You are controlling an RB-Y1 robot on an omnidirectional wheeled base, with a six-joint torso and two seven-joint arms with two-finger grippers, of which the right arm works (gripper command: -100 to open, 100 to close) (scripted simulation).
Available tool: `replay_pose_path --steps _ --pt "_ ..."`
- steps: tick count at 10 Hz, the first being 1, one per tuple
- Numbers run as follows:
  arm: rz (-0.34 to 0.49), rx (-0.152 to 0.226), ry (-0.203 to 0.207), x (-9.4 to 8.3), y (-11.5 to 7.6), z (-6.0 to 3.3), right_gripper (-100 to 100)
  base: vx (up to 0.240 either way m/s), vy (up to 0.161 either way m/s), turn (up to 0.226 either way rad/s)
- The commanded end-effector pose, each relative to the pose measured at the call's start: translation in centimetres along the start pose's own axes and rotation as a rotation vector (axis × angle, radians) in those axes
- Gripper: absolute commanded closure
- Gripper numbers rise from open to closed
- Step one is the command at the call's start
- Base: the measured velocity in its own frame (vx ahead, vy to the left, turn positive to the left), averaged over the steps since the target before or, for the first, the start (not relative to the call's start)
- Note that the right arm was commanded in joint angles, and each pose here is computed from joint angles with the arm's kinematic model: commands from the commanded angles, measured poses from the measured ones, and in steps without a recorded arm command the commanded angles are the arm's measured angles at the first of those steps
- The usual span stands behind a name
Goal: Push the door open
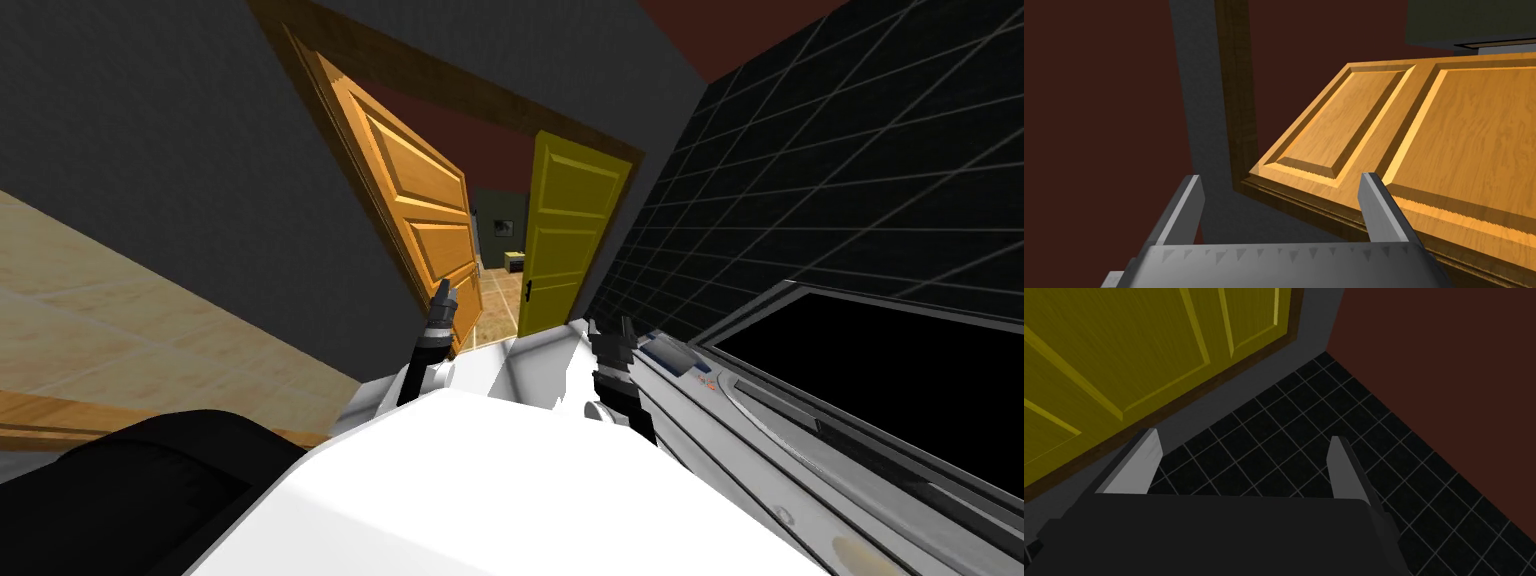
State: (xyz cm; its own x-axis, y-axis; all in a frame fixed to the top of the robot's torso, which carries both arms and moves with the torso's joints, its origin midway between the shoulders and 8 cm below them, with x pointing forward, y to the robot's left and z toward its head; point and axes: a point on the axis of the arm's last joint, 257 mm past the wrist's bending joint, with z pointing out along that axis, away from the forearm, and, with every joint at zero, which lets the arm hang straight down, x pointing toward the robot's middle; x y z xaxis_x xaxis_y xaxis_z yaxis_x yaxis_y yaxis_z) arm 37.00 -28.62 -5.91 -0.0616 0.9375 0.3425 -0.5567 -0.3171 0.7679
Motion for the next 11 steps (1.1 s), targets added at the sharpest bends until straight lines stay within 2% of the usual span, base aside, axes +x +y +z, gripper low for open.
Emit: replay_pose_path --steps 1,4,11 --pt "0.041 0.008 -0.010 -0.4 -0.8 -0.33 -100 0.114 -0.055 0.220" --pt "0.131 0.028 -0.037 -1.5 -2.7 -1.14 -100 0.109 -0.065 0.271" --pt "0.299 0.057 -0.107 -3.8 -6.4 -3.02 -100 0.085 -0.066 0.198"
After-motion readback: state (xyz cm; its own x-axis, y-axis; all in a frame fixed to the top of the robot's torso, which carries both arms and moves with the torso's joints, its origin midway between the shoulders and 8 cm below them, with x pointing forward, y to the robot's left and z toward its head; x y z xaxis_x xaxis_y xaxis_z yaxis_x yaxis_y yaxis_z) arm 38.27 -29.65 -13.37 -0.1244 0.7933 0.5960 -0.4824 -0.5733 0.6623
